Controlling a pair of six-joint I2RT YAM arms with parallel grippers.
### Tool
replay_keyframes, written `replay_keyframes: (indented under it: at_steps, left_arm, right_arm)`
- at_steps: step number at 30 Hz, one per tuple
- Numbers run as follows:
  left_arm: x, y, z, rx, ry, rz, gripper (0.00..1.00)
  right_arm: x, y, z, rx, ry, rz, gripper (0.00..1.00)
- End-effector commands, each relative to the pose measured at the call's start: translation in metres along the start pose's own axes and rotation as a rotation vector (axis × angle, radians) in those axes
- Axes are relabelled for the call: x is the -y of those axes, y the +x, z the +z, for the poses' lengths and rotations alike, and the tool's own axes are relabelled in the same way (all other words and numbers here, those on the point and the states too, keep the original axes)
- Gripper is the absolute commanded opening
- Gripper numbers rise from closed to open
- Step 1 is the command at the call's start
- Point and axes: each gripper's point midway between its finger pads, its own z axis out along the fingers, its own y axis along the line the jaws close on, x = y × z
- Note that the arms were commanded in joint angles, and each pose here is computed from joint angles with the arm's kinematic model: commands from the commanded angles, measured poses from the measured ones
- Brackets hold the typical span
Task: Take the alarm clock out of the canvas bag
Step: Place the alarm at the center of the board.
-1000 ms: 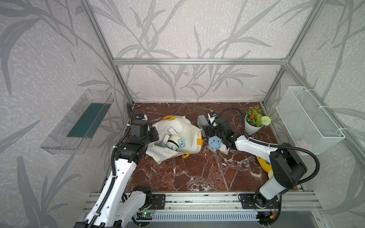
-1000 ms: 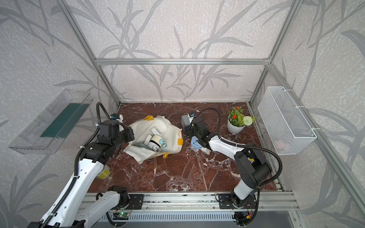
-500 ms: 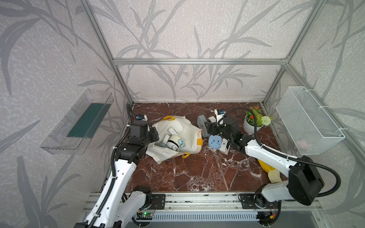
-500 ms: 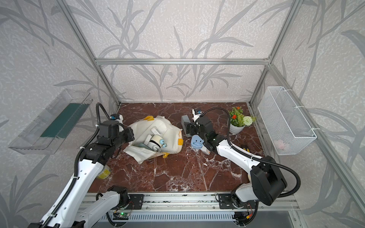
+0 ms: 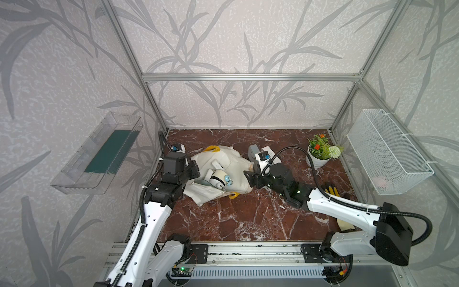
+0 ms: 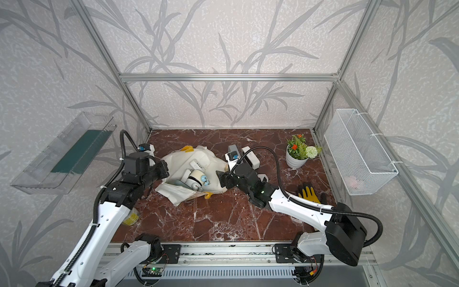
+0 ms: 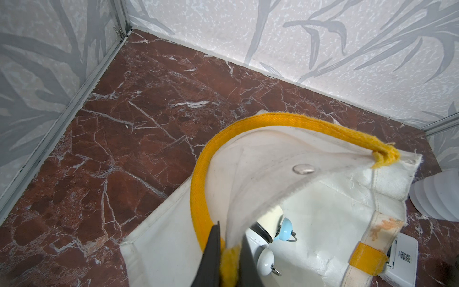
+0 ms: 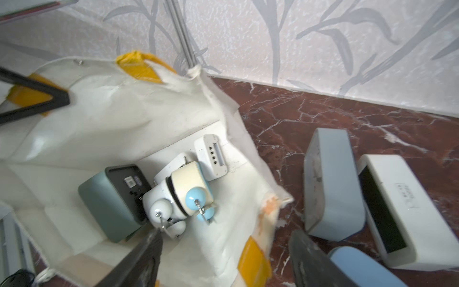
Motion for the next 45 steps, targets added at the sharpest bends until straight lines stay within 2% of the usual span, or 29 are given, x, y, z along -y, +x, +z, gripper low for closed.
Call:
replay_keyframes:
  at_steps: [1,6,11,19,28,36,41,45]
  left_arm:
    - [-0.001,-0.006,-0.002,0.034,0.003,-0.022,0.00]
    - [0.001,-0.008,-0.003,0.047,0.017,-0.027,0.00]
    - [0.002,-0.010,-0.006,0.062,0.026,-0.022,0.00]
    - [0.007,-0.013,-0.008,0.085,0.054,-0.020,0.00]
    - [0.017,-0.018,-0.007,0.105,0.112,-0.015,0.00]
    - [0.031,-0.018,-0.004,0.114,0.190,-0.021,0.00]
    - [0.037,-0.017,-0.006,0.115,0.232,-0.012,0.00]
    - [0.039,-0.014,-0.008,0.118,0.253,-0.003,0.00]
  right_arm:
    - [-0.019,0.016,0.006,-0.029,-0.036,0.008,0.78]
    - [-0.051,0.048,0.020,-0.121,-0.100,-0.015,0.76]
    - [-0.056,0.068,0.034,-0.173,-0.089,-0.002,0.76]
    - [-0.070,0.079,0.043,-0.210,-0.119,0.006,0.75]
    - [-0.106,0.082,0.045,-0.210,-0.252,-0.003,0.73]
    - [-0.138,0.101,0.046,-0.258,-0.340,-0.051,0.72]
    - [-0.130,0.095,0.048,-0.234,-0.280,-0.088,0.73]
    - [-0.104,0.081,0.048,-0.182,-0.142,-0.149,0.80]
